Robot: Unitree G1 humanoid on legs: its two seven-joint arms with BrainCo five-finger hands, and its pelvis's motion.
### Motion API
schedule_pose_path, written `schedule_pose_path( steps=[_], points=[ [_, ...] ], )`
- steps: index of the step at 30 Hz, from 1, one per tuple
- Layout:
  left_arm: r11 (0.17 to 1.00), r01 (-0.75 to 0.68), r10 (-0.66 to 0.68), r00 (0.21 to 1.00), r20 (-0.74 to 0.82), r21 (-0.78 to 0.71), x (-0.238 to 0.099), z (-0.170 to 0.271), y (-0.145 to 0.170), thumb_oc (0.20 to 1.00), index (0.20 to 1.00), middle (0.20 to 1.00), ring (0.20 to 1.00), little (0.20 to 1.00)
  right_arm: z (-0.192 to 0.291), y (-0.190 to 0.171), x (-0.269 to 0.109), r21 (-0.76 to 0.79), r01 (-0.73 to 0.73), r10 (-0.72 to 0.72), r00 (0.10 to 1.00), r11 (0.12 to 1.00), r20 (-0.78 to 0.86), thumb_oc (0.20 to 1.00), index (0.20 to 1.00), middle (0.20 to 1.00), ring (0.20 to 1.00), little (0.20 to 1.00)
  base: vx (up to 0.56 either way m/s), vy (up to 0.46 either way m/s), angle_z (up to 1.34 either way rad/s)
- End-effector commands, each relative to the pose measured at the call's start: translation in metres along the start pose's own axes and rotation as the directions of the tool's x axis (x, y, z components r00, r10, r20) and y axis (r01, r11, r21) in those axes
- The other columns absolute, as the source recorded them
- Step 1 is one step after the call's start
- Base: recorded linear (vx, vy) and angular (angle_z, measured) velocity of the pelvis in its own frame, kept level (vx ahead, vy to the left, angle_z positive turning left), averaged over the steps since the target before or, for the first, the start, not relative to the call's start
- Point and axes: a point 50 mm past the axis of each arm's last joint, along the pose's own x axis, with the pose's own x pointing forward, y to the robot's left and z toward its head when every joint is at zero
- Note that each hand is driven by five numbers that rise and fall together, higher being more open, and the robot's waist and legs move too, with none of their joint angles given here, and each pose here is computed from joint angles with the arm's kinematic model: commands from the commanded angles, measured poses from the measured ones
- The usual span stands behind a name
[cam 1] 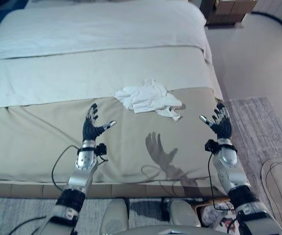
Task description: Pick up clothes into the bucket
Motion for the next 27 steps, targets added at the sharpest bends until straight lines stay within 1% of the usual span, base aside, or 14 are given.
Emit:
schedule_pose_path(
  steps=[1,2,8,11,13,14,15,16,17,18,19,20,23,27],
  points=[
    [0.99,-0.078,0.057,0.983,0.177,0.114,0.028,0.035,0.01,1.0,1.0,1.0,1.0,1.0,0.032,0.015,0.008,-0.002,-0.061,0.06,0.986,0.998,0.157,1.0,1.0,1.0,1.0,1.0,-0.06,0.16,-0.52],
    [0.99,-0.078,0.057,0.982,0.179,0.114,0.028,0.035,0.01,1.0,1.0,1.0,1.0,1.0,0.033,0.015,0.008,-0.002,-0.06,0.06,0.986,0.998,0.158,1.0,1.0,1.0,1.0,1.0,-0.1,0.196,-0.44],
    [0.959,-0.143,0.057,0.943,0.327,0.246,0.055,0.071,0.009,1.0,1.0,1.0,1.0,1.0,0.041,0.03,0.015,0.053,-0.059,0.048,0.981,0.997,0.189,1.0,1.0,1.0,1.0,1.0,-0.02,0.103,-0.21],
    [0.956,-0.155,0.062,0.937,0.344,0.249,0.055,0.074,0.009,1.0,1.0,1.0,1.0,1.0,0.042,0.032,0.015,0.059,-0.057,0.044,0.98,0.997,0.193,1.0,1.0,1.0,1.0,1.0,0.01,0.059,-0.02],
    [0.935,-0.18,0.052,0.923,0.382,0.306,0.058,0.08,0.009,1.0,1.0,1.0,1.0,1.0,0.041,0.03,0.014,0.071,-0.062,0.047,0.98,0.996,0.193,1.0,1.0,1.0,1.0,1.0,0.0,0.035,-0.05],
    [0.895,-0.215,0.036,0.908,0.417,0.391,0.065,0.087,0.012,1.0,1.0,1.0,1.0,1.0,0.041,0.03,0.014,0.068,-0.064,0.049,0.979,0.996,0.197,1.0,1.0,1.0,1.0,1.0,-0.03,0.023,-0.05],
    [0.894,-0.216,0.036,0.907,0.419,0.392,0.065,0.087,0.011,1.0,1.0,1.0,1.0,1.0,0.041,0.03,0.014,0.069,-0.063,0.048,0.979,0.996,0.198,1.0,1.0,1.0,1.0,1.0,-0.06,0.029,-0.05],
    [0.848,-0.268,0.037,0.89,0.454,0.458,0.074,0.097,0.016,1.0,1.0,1.0,1.0,1.0,0.04,0.028,0.014,0.059,-0.058,0.046,0.98,0.997,0.194,1.0,1.0,1.0,1.0,1.0,-0.03,0.009,-0.03],
    [0.823,-0.295,0.038,0.881,0.472,0.485,0.079,0.102,0.018,1.0,1.0,1.0,1.0,1.0,0.038,0.026,0.015,0.059,-0.051,0.039,0.981,0.997,0.19,1.0,1.0,1.0,1.0,1.0,-0.03,0.008,-0.03],
    [0.823,-0.296,0.037,0.88,0.473,0.485,0.08,0.103,0.018,1.0,1.0,1.0,1.0,1.0,0.039,0.026,0.015,0.06,-0.051,0.038,0.981,0.997,0.192,1.0,1.0,1.0,1.0,1.0,0.0,0.0,0.0],
    [0.761,-0.358,0.037,0.857,0.514,0.542,0.089,0.116,0.026,1.0,1.0,1.0,1.0,1.0,0.035,0.021,0.013,0.053,-0.045,0.035,0.983,0.998,0.181,1.0,1.0,1.0,1.0,1.0,0.0,0.0,0.0],
    [0.76,-0.359,0.036,0.856,0.515,0.542,0.089,0.116,0.026,1.0,1.0,1.0,1.0,1.0,0.035,0.021,0.013,0.055,-0.045,0.034,0.983,0.998,0.182,1.0,1.0,1.0,1.0,1.0,0.0,0.0,0.0],
    [0.68,-0.428,0.05,0.837,0.544,0.595,0.098,0.126,0.038,1.0,1.0,1.0,1.0,1.0,0.028,0.01,0.004,0.039,-0.033,0.027,0.987,0.999,0.161,1.0,1.0,1.0,1.0,1.0,0.0,-0.034,0.04],
    [0.585,-0.472,0.039,0.829,0.558,0.66,0.108,0.136,0.052,1.0,1.0,1.0,1.0,1.0,0.019,0.0,-0.006,0.031,-0.042,0.037,0.989,0.999,0.14,1.0,1.0,1.0,1.0,1.0,0.0,-0.089,0.03]
  ],
)
